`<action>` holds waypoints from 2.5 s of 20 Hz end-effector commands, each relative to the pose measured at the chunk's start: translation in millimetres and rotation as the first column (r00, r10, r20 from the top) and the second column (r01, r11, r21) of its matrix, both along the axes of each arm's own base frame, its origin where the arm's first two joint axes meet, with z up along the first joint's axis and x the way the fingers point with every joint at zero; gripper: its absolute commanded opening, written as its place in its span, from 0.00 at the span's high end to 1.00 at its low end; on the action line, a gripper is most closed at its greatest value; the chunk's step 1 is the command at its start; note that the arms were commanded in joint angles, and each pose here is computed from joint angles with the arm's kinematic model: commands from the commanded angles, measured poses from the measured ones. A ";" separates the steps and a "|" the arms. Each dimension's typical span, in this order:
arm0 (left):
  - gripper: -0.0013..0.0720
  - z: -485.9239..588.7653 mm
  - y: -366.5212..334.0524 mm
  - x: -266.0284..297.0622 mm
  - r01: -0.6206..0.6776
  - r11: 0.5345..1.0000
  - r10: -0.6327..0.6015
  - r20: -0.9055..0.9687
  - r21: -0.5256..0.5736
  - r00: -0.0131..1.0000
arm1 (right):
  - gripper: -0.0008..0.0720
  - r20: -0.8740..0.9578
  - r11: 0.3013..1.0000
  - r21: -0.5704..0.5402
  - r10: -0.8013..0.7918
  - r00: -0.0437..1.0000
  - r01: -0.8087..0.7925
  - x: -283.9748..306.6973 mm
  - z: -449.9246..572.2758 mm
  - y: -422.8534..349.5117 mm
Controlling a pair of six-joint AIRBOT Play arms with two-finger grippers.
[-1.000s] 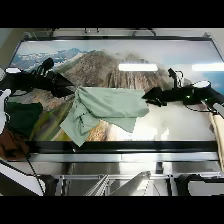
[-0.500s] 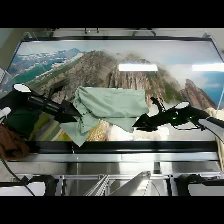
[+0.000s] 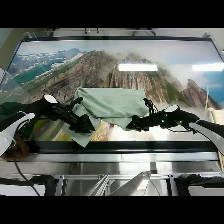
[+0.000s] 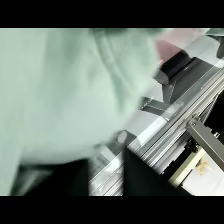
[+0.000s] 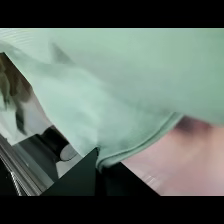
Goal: Fold the shirts.
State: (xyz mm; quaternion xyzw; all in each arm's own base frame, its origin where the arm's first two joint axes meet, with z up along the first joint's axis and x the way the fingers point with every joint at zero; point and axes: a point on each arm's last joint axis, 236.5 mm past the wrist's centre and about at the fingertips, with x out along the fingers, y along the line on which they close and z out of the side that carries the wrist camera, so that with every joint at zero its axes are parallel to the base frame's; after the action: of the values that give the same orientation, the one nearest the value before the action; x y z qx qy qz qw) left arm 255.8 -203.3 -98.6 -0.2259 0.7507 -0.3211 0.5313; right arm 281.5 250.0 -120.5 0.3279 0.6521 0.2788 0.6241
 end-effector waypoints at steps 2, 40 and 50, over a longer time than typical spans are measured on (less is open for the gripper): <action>0.97 12.8 -19.0 9.0 0.088 0.996 -0.088 0.018 -0.030 0.996 | 0.96 0.024 0.998 0.062 0.013 1.000 -0.014 -1.1 24.7 9.7; 0.94 350.3 153.0 184.8 -0.159 0.703 0.666 0.563 -0.693 0.489 | 0.96 0.738 0.911 0.303 -0.411 0.535 0.281 197.3 347.2 -192.8; 0.51 229.1 196.3 216.0 -0.303 0.687 0.588 0.261 -0.661 0.765 | 0.52 0.422 0.973 0.095 -0.232 0.877 0.212 164.0 176.9 -234.4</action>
State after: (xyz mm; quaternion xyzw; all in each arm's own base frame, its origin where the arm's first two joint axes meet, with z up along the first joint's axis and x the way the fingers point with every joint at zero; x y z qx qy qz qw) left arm 490.6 -24.2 151.8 -0.4621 0.3284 -0.4334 0.7005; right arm 483.8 32.8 106.3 0.3737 0.3462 0.3005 0.8064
